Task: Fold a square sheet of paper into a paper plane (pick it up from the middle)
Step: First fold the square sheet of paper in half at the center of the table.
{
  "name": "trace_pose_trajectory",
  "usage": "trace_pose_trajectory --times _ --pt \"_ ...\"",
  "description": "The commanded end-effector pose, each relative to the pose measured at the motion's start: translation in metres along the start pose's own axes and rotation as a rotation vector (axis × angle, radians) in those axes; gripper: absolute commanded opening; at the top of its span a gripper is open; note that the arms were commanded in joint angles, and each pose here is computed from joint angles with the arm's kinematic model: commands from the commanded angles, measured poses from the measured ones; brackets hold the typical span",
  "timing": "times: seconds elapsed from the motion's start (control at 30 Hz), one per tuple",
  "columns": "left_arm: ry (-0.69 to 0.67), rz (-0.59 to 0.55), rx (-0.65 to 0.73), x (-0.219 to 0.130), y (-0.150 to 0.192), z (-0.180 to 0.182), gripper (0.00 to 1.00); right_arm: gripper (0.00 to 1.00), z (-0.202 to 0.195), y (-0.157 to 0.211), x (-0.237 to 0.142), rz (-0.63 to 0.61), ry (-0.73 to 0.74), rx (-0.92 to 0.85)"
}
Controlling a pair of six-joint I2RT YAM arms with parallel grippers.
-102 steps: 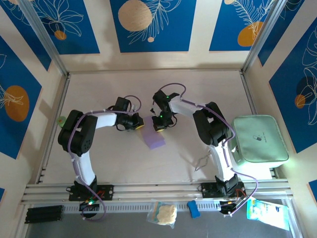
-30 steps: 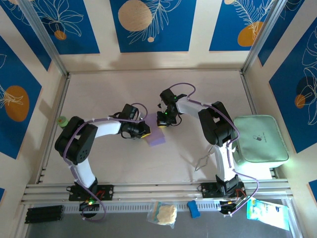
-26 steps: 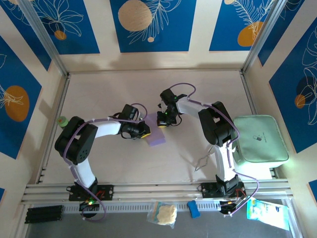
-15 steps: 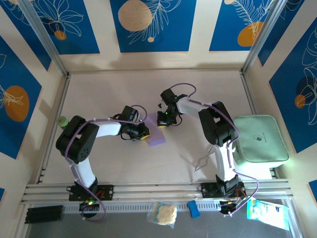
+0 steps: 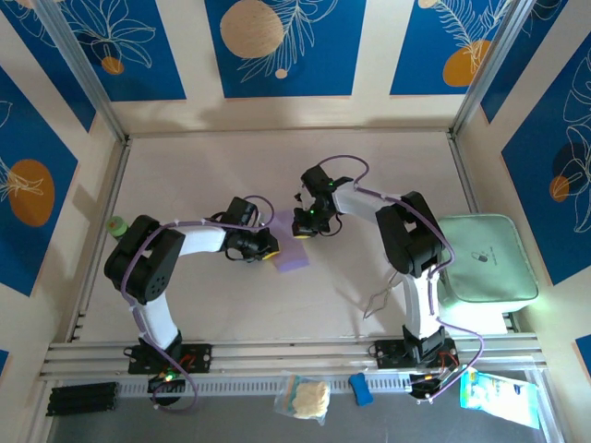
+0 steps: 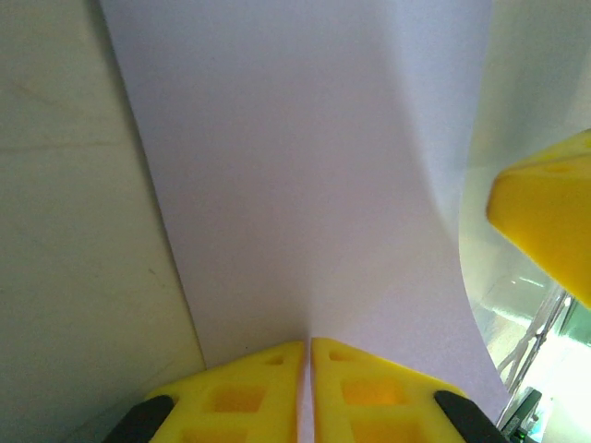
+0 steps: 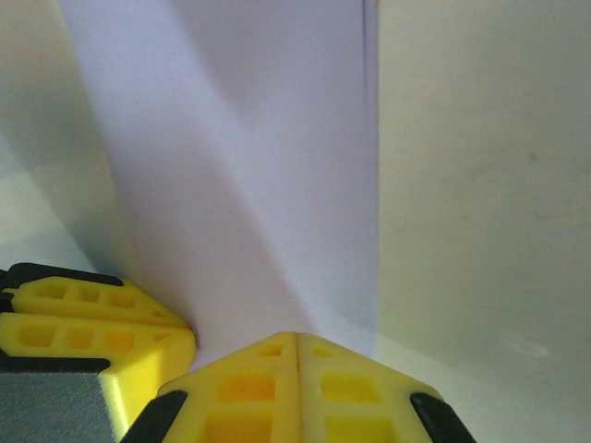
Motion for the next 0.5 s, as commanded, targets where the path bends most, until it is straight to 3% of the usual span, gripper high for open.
trace_pose_trajectory --times 0.0,0.2,0.47 --pt "-0.081 0.044 -0.033 0.011 0.011 0.017 0.14 0.03 -0.004 0.01 0.011 0.058 -0.009 0.024" --pt "-0.059 0.034 -0.019 0.007 0.005 0.009 0.14 0.03 -0.022 0.01 0.024 0.06 0.071 0.057" --pt "0.038 -0.014 0.076 -0.011 -0.01 -0.032 0.18 0.02 -0.047 0.017 0.042 0.086 0.179 0.128"
Point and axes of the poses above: each hand's point on the last joint's axis, 136 mm out from that joint toward the fingers, its own x axis out along the fingers, its own z axis along the line the jaws close on, y = z × x, the point moved 9 cm from there along -x, back along the fingers, and after that the axes turned 13 degrees about x, right-handed, at the moved point
